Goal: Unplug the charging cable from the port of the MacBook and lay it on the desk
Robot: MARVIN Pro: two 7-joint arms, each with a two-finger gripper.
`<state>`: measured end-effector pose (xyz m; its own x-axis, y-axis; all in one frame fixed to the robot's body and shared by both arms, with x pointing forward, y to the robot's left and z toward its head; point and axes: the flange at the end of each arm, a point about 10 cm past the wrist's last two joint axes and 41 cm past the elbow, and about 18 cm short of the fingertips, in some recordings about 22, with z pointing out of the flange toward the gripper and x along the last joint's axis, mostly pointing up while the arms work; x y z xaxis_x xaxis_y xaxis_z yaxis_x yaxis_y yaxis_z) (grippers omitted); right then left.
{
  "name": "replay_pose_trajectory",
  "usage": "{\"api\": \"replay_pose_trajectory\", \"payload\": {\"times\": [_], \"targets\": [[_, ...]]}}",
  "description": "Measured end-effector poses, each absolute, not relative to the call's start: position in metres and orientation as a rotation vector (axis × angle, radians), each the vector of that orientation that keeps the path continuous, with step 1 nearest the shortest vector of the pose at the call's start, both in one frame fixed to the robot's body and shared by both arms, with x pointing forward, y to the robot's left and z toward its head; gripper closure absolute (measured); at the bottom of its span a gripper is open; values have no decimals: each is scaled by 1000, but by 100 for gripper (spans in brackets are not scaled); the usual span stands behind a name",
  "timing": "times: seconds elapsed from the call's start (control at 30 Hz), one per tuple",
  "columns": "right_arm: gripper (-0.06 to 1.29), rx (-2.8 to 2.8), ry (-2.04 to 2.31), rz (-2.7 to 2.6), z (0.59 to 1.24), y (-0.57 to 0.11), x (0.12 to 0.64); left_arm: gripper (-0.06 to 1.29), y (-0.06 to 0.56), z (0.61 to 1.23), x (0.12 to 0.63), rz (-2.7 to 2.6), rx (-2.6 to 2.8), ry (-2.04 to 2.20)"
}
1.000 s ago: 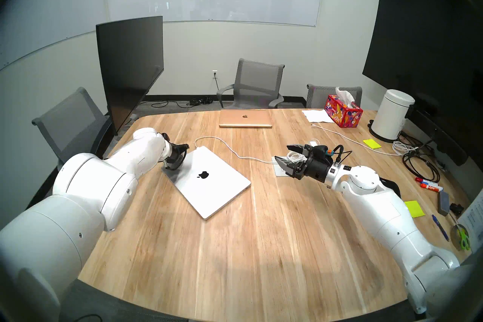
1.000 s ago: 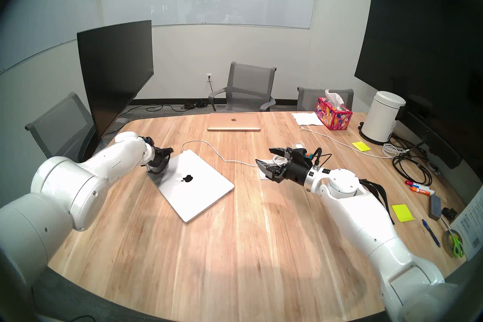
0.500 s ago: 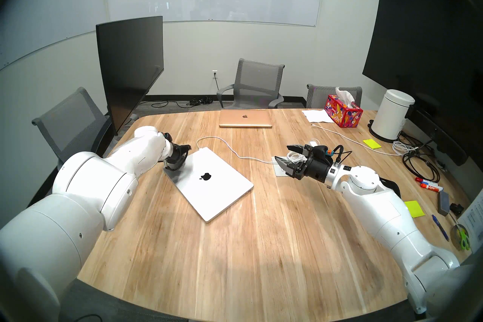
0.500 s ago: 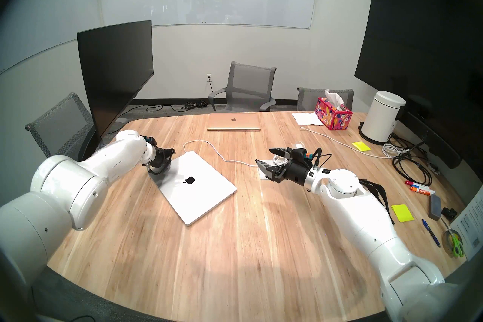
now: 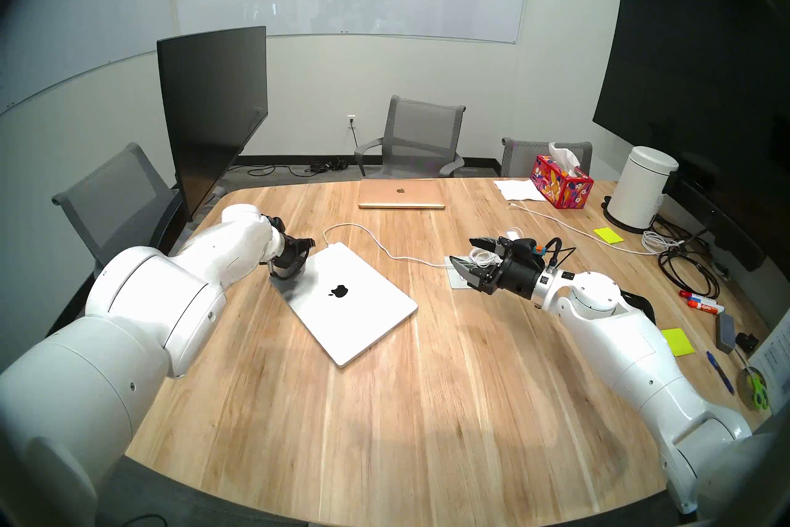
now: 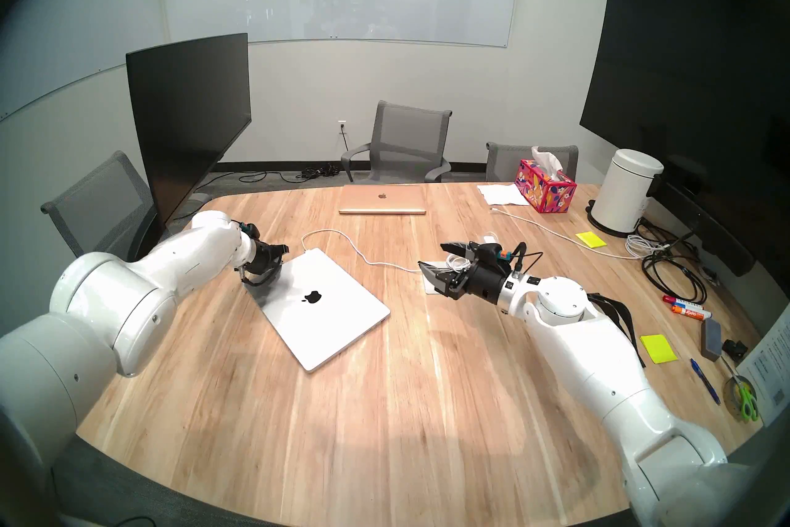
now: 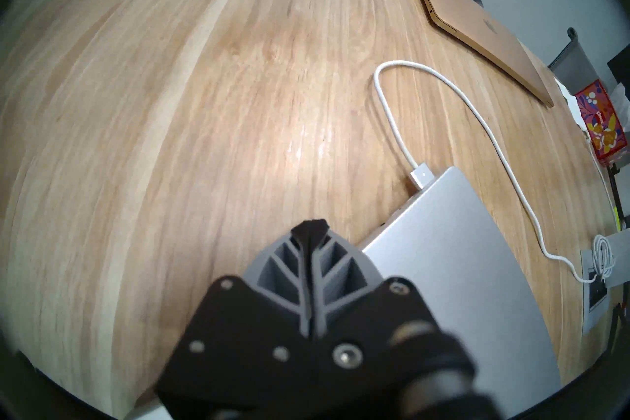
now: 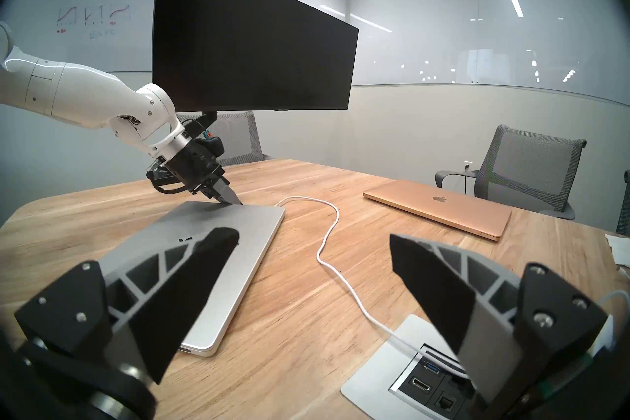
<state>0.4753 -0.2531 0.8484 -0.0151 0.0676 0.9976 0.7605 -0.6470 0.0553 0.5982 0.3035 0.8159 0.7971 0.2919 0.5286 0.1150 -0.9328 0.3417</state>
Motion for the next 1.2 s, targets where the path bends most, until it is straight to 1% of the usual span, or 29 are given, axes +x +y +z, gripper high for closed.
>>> {"api": "replay_pose_trajectory", "payload": {"times": [1.2], "targets": [[1,-1745,-860,-1712,847,-254,475,125,298,821,595,770,2721,150]]}}
